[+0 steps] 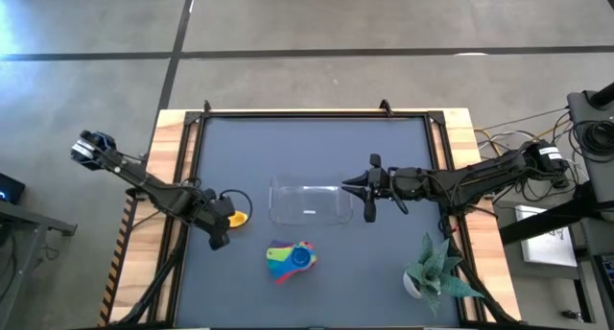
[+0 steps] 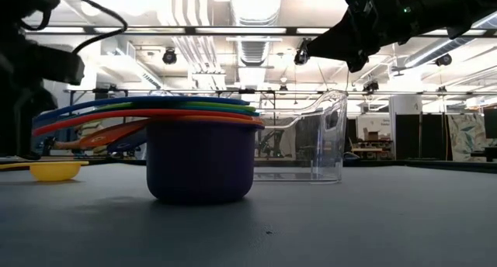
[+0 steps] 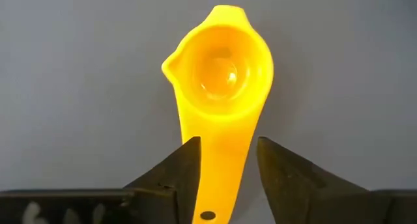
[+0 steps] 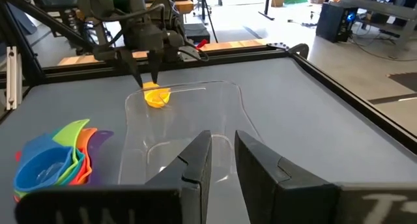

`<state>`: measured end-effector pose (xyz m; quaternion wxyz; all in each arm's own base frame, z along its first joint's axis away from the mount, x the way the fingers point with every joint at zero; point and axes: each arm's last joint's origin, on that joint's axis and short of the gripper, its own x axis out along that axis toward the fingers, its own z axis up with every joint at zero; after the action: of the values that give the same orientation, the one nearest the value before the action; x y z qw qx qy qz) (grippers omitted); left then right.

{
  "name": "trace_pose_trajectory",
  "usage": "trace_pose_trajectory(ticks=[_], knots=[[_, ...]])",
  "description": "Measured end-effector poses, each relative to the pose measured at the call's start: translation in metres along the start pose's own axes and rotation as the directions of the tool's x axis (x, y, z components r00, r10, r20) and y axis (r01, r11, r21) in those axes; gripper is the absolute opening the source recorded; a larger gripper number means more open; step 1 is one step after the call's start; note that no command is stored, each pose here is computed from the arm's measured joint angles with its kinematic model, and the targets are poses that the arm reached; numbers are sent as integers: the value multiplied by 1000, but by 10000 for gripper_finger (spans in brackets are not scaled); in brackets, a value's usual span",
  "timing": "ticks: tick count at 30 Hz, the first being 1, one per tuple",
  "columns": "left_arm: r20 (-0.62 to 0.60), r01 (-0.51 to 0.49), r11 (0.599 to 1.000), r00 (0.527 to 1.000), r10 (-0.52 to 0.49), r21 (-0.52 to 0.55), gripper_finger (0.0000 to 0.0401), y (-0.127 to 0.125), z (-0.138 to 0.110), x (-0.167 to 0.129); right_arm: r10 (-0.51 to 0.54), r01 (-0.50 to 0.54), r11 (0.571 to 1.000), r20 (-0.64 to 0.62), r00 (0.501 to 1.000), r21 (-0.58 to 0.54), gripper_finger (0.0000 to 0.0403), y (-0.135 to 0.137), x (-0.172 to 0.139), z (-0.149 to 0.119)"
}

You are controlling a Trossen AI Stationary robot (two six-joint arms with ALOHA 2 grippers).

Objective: Nest measuring cups in basket
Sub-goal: Stack the yellow measuring cup on top of the blue measuring cup

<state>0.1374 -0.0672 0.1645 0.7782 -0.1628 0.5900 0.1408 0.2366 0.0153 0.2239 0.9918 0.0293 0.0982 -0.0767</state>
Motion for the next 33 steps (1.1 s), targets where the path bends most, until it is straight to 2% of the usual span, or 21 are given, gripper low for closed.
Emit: trace_pose_trajectory(ticks=[5, 11, 15, 17, 20, 25, 26, 33], knots=[[-7, -13, 1000, 1000, 13, 3, 179, 0, 0, 3, 0, 0, 1000, 0, 1000, -7, 57, 0, 0, 0], [-46, -74, 997, 996, 74, 1, 250, 4, -6, 15, 0, 0, 1000, 0, 1000, -13, 57, 0, 0, 0], [-66, -118, 993, 991, 116, -27, 267, 6, -9, 25, 0, 0, 1000, -1, 1000, -15, 57, 0, 0, 0], [-71, -124, 992, 990, 123, -23, 263, 5, -9, 27, 0, 0, 1000, 0, 1000, -15, 57, 0, 0, 0], [-73, -125, 992, 989, 125, 0, 235, 2, -6, 27, 0, 0, 1000, 0, 1000, -15, 57, 0, 0, 0], [-56, -113, 992, 992, 116, 54, 138, -4, 0, 23, 0, 0, 1000, -1, 1000, -15, 57, 0, 0, 0], [-53, -112, 992, 992, 115, 56, 128, -5, 1, 21, 0, 0, 1000, 0, 1000, -15, 57, 0, 0, 0], [-28, -97, 995, 995, 97, 20, 130, -23, 22, -16, 0, 0, 1000, 0, 1000, -15, 57, 0, 0, 0]])
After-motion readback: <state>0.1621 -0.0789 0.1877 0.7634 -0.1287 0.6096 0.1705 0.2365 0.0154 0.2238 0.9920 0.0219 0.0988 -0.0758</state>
